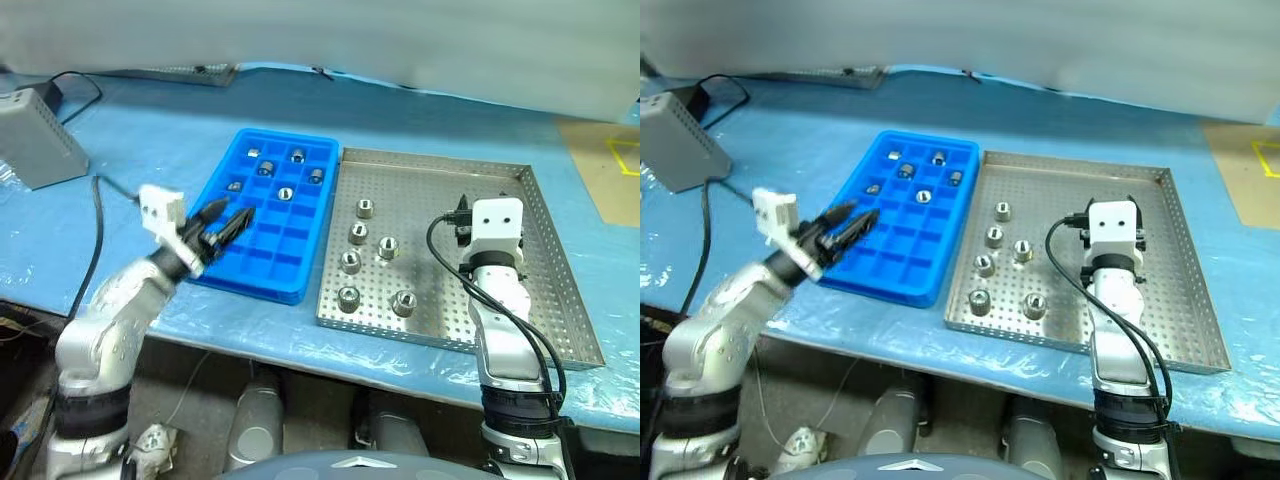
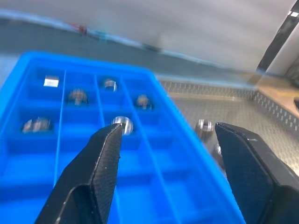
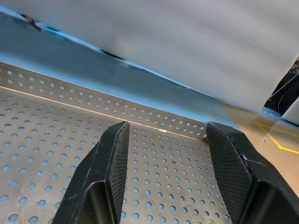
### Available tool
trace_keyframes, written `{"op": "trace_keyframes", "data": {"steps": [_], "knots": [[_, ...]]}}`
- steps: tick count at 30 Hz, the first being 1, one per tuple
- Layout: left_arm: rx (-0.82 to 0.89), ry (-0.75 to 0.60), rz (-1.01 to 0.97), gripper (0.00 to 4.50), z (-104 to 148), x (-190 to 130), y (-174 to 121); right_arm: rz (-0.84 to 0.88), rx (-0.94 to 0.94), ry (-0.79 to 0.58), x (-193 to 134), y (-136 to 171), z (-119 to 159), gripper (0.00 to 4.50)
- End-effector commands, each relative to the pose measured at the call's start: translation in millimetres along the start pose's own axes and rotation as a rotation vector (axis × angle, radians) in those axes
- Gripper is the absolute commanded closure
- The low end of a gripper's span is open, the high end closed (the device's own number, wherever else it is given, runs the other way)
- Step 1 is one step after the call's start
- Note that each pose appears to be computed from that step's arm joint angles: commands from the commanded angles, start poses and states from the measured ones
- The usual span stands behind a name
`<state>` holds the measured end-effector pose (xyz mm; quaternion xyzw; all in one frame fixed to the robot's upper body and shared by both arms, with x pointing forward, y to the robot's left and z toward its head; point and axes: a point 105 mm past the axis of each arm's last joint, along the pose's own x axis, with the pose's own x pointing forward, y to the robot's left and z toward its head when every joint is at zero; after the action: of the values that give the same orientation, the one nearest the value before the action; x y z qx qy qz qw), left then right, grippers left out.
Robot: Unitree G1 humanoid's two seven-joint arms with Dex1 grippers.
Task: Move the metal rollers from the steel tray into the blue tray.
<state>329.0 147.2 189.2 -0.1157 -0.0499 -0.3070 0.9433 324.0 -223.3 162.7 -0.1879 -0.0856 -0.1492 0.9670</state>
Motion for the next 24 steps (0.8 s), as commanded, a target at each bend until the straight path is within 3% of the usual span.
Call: {"op": "trace_keyframes", "data": {"steps": [1,13,24], "knots": [[0.017,-0.003,0.001,1.14,-1,11,10,-0.060,-0.007,-0.070,-5,-17,18,1.83],[-0.021,-0.017,-0.024,1.14,-16,22,8,-0.129,0.001,-0.046,-14,-30,14,1.83],[-0.045,-0.041,-0.045,1.14,-14,29,-1,-0.036,0.015,-0.046,-16,-13,18,1.83]]}}
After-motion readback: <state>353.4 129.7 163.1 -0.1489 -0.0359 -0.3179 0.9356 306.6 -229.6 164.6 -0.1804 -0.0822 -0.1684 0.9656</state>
